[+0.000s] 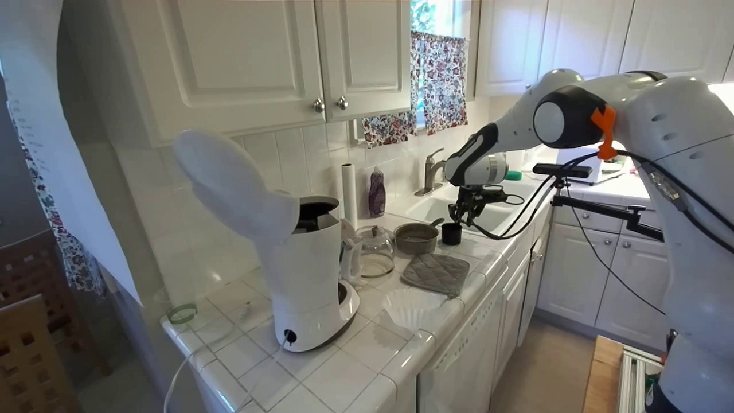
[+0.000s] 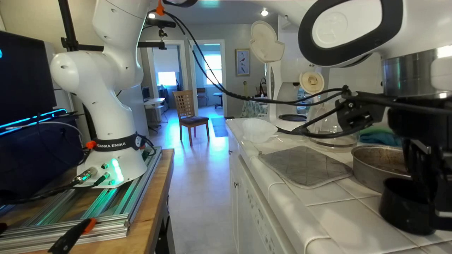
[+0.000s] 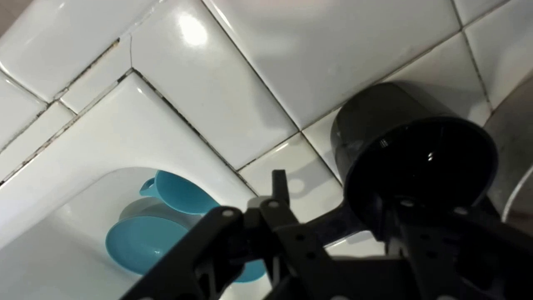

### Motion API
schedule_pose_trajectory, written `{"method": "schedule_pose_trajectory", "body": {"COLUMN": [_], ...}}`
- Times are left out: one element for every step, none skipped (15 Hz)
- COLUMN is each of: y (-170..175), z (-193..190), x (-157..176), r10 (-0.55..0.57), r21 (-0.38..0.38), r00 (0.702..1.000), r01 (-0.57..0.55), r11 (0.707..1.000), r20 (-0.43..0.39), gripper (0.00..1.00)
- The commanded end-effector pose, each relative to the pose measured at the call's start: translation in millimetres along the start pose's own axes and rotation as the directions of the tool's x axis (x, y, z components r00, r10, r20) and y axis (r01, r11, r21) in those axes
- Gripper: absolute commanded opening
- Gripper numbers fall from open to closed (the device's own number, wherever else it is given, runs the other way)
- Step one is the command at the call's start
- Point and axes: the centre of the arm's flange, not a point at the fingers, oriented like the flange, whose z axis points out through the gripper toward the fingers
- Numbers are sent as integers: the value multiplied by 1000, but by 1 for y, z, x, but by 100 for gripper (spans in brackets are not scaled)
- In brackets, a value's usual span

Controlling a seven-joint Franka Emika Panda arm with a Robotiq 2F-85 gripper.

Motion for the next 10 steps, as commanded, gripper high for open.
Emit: {"method": "schedule_pose_trajectory", "body": {"y": [-2, -3, -3, -4, -5, -5, -6, -7, -9, -10], "z": [12, 15, 17, 19, 20, 18, 9, 3, -4, -9], "x": [15, 15, 16, 16, 16, 16, 17, 15, 12, 11], "r10": [19, 22, 27, 35, 41, 44, 52, 51, 49, 43], "r21": [12, 13, 16, 16, 16, 18, 18, 17, 16, 11], "r00": [999, 999, 999, 998, 998, 998, 998, 998, 998, 999], "r01": [-19, -22, -27, -36, -42, -45, -53, -52, -49, -43], "r11": [1000, 1000, 999, 999, 999, 999, 998, 999, 999, 999], "r20": [26, 31, 40, 46, 49, 48, 44, 37, 31, 24], "gripper": [18, 10, 4, 0, 0, 0, 0, 2, 2, 1]}}
